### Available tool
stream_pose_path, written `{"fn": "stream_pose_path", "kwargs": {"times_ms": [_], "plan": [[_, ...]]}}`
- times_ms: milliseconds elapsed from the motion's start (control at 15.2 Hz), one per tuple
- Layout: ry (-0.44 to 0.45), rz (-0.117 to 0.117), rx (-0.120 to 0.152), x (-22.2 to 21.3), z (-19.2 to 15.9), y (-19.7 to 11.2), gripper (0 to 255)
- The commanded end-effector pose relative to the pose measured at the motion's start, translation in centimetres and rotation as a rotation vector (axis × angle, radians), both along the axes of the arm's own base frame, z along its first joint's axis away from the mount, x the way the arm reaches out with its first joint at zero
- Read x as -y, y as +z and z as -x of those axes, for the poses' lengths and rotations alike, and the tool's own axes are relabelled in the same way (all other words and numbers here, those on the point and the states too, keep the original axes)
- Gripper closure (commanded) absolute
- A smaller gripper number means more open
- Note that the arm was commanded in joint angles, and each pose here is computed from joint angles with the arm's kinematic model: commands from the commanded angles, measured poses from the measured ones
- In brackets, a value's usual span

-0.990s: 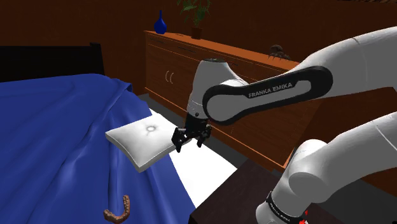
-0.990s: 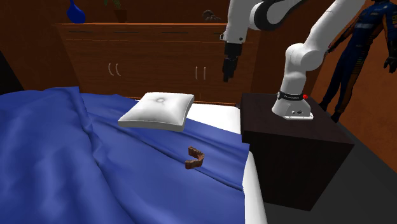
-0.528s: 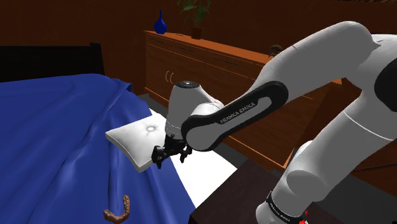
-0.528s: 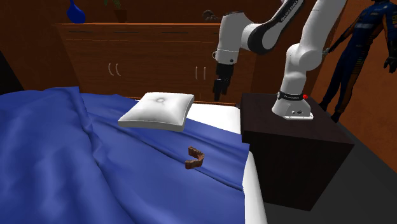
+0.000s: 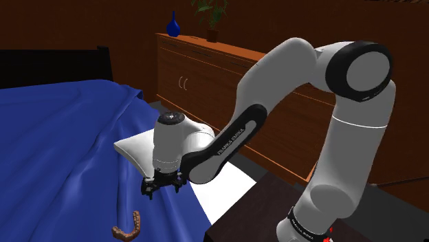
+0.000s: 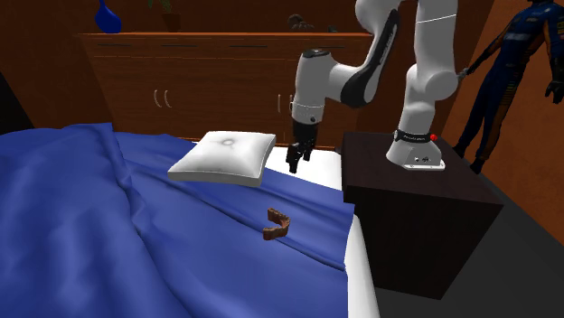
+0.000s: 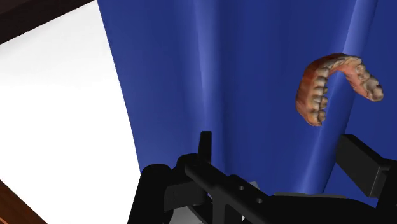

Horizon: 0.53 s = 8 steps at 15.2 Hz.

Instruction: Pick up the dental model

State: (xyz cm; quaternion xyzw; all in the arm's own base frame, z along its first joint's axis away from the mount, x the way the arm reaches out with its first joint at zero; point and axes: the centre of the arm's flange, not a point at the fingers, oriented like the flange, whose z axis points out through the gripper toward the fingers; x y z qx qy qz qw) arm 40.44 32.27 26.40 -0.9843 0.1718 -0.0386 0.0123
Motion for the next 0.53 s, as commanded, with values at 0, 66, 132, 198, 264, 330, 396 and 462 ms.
{"fn": "stream_pose_path", "kwargs": {"times_ms": [0, 66, 132, 198, 264, 330, 396, 462], "plan": [[-0.015, 0.010, 0.005, -1.8, -0.9, -2.2, 0], [-0.021, 0.014, 0.006, -2.6, -1.3, -3.2, 0], [-0.028, 0.018, 0.007, -3.4, -1.8, -4.2, 0], [-0.035, 0.021, 0.008, -4.2, -2.2, -5.2, 0], [-0.042, 0.025, 0.010, -5.0, -2.7, -6.2, 0], [-0.049, 0.029, 0.011, -5.8, -3.2, -7.1, 0], [-0.055, 0.033, 0.012, -6.6, -3.6, -8.1, 0], [-0.062, 0.037, 0.013, -7.4, -4.1, -9.1, 0]]}}
